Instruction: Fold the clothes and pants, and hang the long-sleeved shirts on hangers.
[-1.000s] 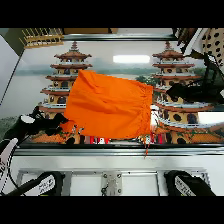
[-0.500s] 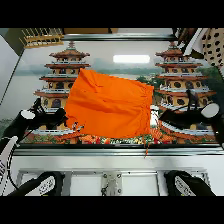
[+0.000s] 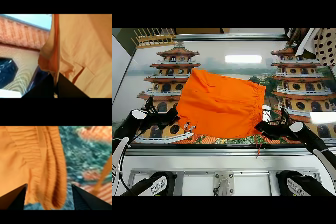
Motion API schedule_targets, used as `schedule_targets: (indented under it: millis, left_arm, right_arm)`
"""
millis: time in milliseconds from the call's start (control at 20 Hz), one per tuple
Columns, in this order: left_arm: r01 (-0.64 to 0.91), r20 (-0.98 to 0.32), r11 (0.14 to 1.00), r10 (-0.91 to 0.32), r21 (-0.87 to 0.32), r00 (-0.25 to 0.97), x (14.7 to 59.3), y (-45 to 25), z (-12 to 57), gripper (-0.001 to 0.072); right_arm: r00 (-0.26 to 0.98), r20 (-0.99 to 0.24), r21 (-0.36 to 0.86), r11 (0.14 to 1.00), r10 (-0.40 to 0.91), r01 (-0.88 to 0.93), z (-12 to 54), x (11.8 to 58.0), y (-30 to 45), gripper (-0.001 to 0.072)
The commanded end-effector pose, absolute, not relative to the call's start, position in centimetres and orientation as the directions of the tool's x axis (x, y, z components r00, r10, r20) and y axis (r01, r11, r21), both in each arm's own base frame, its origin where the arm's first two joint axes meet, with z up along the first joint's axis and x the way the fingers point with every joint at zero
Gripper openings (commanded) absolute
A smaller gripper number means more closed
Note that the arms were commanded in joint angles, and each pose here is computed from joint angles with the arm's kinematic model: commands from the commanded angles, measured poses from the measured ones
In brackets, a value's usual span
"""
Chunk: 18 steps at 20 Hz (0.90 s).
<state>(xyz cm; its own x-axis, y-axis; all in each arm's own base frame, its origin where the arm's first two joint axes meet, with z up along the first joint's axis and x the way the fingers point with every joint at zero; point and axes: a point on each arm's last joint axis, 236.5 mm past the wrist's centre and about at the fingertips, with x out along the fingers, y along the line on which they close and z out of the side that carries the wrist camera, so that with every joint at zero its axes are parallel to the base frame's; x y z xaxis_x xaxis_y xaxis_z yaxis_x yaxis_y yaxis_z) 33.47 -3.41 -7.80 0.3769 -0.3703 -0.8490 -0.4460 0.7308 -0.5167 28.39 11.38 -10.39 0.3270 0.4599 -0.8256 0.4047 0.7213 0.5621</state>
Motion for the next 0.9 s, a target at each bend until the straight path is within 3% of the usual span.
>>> schedule_targets:
  millis: [0, 50, 100, 200, 350, 550, 650, 850]
  left_arm:
    - [-0.443, -0.848, 0.733, -0.367, -0.516, 0.381, 33.6, -3.4, -7.7, 0.0008]
    - [-0.443, -0.848, 0.733, -0.366, -0.517, 0.383, 33.6, -3.3, -7.7, 0.0008]
    - [-0.443, -0.847, 0.733, -0.363, -0.517, 0.387, 33.7, -3.3, -7.7, 0.0008]
    - [-0.443, -0.847, 0.733, -0.364, -0.517, 0.388, 33.7, -3.3, -7.7, 0.0008]
    - [-0.408, -0.81, 0.732, -0.336, -0.546, 0.481, 36.0, -1.7, -3.9, 0.0008]
    - [-0.169, -0.559, 0.793, -0.244, -0.586, 0.792, 40.0, 1.3, 16.1, 0.0008]
    - [-0.014, -0.361, 0.845, -0.213, -0.534, 0.908, 38.1, 0.5, 28.3, 0.0008]
    - [0.189, 0.057, 0.917, -0.18, -0.353, 0.982, 27.4, -2.9, 46.9, 0.0008]
  right_arm:
    - [0.379, -0.823, 0.556, 0.732, 0.422, 0.393, -11.3, 29.8, 11.8, 0.0593]
    - [0.379, -0.824, 0.556, 0.732, 0.422, 0.393, -11.3, 29.9, 11.8, 0.0446]
    - [0.379, -0.824, 0.555, 0.735, 0.422, 0.389, -11.3, 29.9, 11.8, 0.0248]
    - [0.368, -0.822, 0.55, 0.771, 0.434, 0.32, -11.1, 29.8, 12.0, 0.0016]
    - [0.386, -0.811, 0.517, 0.848, 0.44, 0.118, -7.0, 31.6, 12.2, 0.0014]
    - [0.569, -0.708, 0.394, 0.902, 0.419, -0.174, 9.7, 36.2, 10.9, 0.0013]
    - [0.677, -0.589, 0.341, 0.895, 0.441, -0.286, 20.3, 35.6, 11.2, 0.0014]
    - [0.814, -0.341, 0.3, 0.875, 0.47, -0.379, 35.4, 29.1, 11.5, 0.0013]
